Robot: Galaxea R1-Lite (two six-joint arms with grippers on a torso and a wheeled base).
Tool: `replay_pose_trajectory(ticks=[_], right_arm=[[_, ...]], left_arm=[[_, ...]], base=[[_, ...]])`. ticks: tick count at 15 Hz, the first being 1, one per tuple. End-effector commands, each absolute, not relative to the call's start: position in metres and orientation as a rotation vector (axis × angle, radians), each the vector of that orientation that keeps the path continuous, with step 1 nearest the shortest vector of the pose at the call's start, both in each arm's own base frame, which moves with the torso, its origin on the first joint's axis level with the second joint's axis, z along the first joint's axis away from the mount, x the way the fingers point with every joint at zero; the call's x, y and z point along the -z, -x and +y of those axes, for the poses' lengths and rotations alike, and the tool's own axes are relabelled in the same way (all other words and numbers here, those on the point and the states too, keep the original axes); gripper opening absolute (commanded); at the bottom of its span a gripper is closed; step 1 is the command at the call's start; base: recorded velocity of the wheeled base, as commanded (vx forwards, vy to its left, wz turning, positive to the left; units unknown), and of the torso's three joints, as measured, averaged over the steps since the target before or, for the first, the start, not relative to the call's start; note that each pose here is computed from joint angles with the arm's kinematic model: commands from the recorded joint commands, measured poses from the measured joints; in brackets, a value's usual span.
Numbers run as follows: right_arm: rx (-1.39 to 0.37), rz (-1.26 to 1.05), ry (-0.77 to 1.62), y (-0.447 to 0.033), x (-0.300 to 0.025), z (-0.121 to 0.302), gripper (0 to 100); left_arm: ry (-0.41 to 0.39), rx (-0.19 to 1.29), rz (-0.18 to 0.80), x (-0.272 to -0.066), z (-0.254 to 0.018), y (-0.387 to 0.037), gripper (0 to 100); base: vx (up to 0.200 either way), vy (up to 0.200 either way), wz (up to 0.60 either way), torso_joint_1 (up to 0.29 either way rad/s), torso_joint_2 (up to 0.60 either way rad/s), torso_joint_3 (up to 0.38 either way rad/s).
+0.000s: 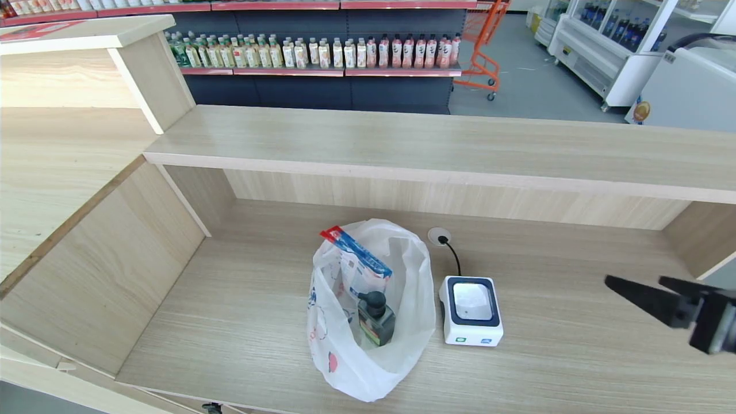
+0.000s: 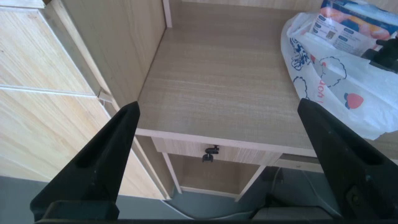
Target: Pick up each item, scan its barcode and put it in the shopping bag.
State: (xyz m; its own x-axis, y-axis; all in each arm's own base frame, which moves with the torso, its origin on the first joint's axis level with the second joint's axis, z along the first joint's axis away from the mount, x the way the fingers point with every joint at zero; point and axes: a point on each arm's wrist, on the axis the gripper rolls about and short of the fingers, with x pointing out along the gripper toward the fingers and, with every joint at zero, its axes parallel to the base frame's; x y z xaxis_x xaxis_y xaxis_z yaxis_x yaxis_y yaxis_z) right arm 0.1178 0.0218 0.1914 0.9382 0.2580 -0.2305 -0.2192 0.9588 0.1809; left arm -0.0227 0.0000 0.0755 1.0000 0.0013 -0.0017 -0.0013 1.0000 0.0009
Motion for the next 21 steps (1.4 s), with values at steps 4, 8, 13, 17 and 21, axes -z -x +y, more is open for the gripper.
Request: replay_pose_trajectory(ticks=[4, 8, 13, 17, 21], right_arm=[[0.194, 0.131, -0.076, 0.016, -0.078, -0.004, 100], [0.178, 0.033, -0.085, 0.024, -0.073, -0.004, 100], [0.178, 0.034, -0.092, 0.024, -0.073, -0.004, 0], [0.178, 0.033, -0.091, 0.024, -0.073, -0.004, 0], [0.178, 0.033, -0.091, 0.024, -0.073, -0.004, 0]], left_arm=[[0.000, -0.002, 0.002, -0.076, 0.000, 0.023, 100], [0.000, -0.002, 0.002, -0.076, 0.000, 0.023, 100], [0.000, -0.002, 0.002, -0.076, 0.000, 0.023, 100], [0.000, -0.002, 0.002, -0.076, 0.000, 0.023, 100], [-0.002, -0.002, 0.002, -0.076, 0.000, 0.023, 100]], base=[[0.000, 0.000, 0.00, 0.000, 0.00, 0.000], [0.000, 0.000, 0.00, 0.000, 0.00, 0.000], [0.000, 0.000, 0.00, 0.000, 0.00, 0.000], [0.000, 0.000, 0.00, 0.000, 0.00, 0.000], [0.000, 0.000, 0.00, 0.000, 0.00, 0.000]])
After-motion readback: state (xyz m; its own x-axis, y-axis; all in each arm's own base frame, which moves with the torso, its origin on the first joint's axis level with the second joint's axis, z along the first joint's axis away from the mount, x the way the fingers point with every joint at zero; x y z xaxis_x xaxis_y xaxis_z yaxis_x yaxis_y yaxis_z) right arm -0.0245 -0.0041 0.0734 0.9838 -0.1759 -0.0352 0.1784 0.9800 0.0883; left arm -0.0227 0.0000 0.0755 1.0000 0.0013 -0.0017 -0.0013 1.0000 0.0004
